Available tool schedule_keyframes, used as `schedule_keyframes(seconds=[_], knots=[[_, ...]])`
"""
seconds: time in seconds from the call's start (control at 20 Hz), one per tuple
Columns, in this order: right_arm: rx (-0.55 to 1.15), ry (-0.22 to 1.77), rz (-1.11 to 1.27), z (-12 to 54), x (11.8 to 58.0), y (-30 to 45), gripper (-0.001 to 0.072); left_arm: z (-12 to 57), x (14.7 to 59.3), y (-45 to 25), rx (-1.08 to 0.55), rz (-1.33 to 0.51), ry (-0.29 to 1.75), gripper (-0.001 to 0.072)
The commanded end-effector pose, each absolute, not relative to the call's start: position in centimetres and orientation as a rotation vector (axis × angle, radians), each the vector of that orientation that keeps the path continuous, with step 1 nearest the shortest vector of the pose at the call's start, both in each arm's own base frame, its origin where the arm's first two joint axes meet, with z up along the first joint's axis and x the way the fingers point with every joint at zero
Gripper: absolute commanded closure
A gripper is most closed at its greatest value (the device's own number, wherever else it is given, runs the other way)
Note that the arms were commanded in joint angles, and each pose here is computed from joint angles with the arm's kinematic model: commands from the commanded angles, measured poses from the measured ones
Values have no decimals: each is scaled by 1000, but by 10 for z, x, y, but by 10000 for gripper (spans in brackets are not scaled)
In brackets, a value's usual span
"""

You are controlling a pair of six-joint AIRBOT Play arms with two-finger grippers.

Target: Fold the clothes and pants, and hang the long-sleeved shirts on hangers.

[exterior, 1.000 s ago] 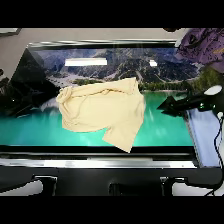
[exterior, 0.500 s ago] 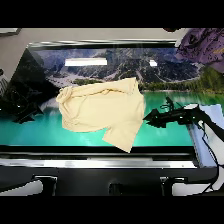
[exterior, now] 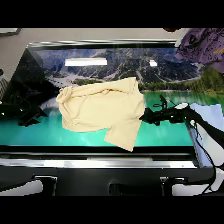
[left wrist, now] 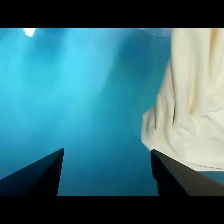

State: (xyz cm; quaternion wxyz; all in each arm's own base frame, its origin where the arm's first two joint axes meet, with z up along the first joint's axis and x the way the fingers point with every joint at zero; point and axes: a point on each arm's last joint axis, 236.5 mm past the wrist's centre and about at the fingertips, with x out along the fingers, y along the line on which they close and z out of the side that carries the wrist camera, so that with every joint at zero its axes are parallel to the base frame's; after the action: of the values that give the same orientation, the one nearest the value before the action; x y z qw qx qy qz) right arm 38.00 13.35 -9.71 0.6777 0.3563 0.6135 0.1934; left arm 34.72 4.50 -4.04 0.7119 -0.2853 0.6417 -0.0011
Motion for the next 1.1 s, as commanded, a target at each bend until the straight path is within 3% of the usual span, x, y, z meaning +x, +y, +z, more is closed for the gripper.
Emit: schedule_keyframes(seconds=[0.0,0.15,0.55,0.6,0.65,0.85,1.05], knots=[[794,1352,457,-79,381,137,687,-61,357,17,-768,-120,1308,110],[782,1331,465,-70,382,137,687,-80,350,-9,-844,-196,1312,110],[810,1325,463,-56,381,139,687,-112,351,-50,-790,-256,1388,138],[808,1317,465,-52,382,139,688,-114,353,-55,-785,-260,1384,385],[812,1309,462,-48,382,139,688,-111,356,-59,-781,-271,1377,690],[787,1137,483,11,414,137,690,-42,405,-67,-709,-374,1227,696],[647,771,580,173,471,132,690,136,474,-38,-502,-362,851,697]])
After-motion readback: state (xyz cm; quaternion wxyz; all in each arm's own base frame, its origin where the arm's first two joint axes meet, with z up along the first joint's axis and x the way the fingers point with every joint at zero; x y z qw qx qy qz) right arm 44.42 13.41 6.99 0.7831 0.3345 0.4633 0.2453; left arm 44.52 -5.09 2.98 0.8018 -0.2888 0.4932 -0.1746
